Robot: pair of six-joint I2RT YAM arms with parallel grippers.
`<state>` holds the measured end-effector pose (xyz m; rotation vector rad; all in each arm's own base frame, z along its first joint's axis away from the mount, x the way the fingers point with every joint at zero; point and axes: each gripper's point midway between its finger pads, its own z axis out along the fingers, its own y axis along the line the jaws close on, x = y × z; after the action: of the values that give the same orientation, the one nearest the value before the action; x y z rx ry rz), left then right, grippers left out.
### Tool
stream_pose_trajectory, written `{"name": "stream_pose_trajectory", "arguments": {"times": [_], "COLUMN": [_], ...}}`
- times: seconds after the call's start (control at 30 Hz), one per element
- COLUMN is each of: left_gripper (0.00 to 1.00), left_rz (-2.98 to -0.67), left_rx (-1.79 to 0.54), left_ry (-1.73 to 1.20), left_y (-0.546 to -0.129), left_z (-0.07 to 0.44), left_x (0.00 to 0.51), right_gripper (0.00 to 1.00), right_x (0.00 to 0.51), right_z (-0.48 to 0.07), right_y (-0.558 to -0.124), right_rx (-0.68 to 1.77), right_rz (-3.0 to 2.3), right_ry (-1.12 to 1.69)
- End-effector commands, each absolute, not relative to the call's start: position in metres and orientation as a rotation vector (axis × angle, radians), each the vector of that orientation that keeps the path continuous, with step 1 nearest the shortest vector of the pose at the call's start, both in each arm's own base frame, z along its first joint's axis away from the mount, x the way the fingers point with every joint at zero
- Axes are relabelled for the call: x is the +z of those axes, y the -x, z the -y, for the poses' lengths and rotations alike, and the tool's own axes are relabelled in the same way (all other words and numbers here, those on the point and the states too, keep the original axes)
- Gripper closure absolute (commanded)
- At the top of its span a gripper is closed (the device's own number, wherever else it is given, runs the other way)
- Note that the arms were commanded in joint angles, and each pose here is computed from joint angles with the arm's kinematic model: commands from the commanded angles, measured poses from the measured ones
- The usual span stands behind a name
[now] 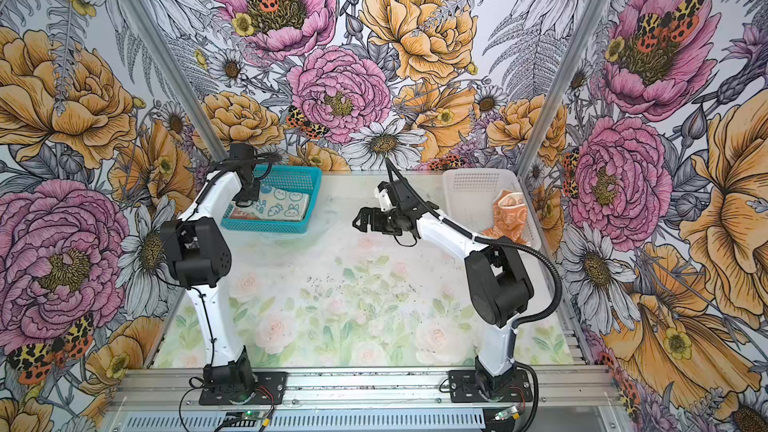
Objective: Fold and stack the towels
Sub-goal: 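Release the towel with the left gripper while the right gripper reaches into the white basket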
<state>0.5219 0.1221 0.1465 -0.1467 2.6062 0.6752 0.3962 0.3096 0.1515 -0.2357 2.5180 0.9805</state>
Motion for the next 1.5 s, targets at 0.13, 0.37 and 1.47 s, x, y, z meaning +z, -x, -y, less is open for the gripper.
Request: {"name": "stream_pose_trajectory", "arguments": {"times": [0.13,0.37,1.47], "left_gripper": [0.41,0.01,0.01], "left_rz": [-2.596,-2.54,-1.99], "left_rx": [0.705,0.678,0.407], "left_ry": [0.201,0.227,-0.569], "left_y": [-0.528,-0.53,-0.479], "left_z": [-0.126,-0.114,0.29], "left_x": [0.134,0.157,0.3], "right_gripper": [0.01,0.01,0.01], "right_x": [0.162,0.171,0.19], "right_z": [-0.314,-0.306,0.088], "right_y": [-0.396,-0.396,-0.38], "right_rx": [0.987,0.939,-0.223], "right_rz": [-2.489,-2.477,-2.362], "right_ry": [0.257,0.261,-0.719]}}
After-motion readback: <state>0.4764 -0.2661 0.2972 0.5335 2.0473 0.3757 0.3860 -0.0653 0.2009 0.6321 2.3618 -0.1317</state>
